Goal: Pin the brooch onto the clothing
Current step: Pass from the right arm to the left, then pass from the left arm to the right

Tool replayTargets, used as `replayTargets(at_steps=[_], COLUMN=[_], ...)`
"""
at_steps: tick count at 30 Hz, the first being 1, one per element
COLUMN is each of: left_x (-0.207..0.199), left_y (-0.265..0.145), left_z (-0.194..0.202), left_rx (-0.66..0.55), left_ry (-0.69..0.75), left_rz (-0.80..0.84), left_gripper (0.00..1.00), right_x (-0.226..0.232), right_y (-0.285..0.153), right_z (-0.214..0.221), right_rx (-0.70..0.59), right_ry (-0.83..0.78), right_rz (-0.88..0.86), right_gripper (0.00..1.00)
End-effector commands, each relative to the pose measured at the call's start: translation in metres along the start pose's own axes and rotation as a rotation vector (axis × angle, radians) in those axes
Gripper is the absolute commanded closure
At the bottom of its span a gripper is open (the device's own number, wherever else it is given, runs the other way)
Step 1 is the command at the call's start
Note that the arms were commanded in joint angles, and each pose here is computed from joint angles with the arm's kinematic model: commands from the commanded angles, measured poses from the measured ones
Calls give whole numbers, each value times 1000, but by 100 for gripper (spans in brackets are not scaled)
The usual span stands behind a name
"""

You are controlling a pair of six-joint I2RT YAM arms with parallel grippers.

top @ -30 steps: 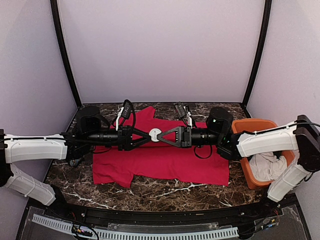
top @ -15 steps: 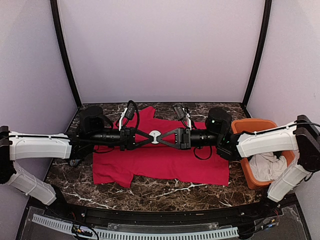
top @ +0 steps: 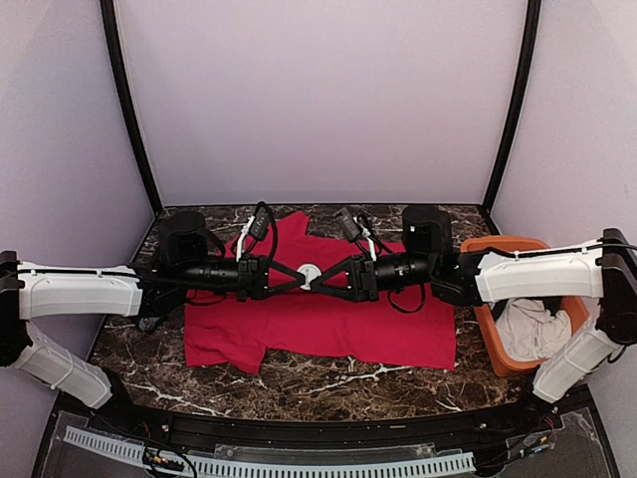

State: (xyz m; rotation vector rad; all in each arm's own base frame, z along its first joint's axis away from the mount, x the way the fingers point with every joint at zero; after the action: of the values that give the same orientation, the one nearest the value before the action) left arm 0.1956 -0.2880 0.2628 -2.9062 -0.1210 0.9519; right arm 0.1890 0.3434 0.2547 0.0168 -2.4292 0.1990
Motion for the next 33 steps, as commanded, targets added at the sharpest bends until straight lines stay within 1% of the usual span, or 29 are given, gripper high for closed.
replayTargets(at_steps=[1,4,11,17,27,33], left_x=[-15,-18,-18,-13,-10,-10], left_y=[-4,-8,-10,-7,-4,-4], left_z=[-2,3,9,11,12,12], left_rx=[29,59,93,107,106,108], left_ry=[12,-1,-12,-24,-27,-31], left_rz=[63,67,61,51,52,54], left_gripper=[99,99,99,99,99,99], right_x=[14,14,13,16,5,5], right_y=[-11,-19,-16,-11,-2,4], right_z=[-9,-10,-12,-18,-17,-18], right_rx=[116,160,244,248,270,276], right_ry=[-145,-144,-170,-168,-136,-136], right_rz=[-37,-80,-126,-164,-153,-158], right_gripper=[71,67,66,66,67,71])
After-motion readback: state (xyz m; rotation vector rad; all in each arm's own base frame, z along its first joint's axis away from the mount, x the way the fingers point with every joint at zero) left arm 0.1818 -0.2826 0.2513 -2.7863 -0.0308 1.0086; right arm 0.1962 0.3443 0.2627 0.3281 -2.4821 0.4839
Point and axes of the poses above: each gripper's point midway between its finger pads, its own y axis out along the fingers, its own x axis along the line the jaws close on, z = x × y, the point moved 7 cm from there along -y, back along the fingers, and after that the axes turned 2 degrees about y, right-handed, at the moved point
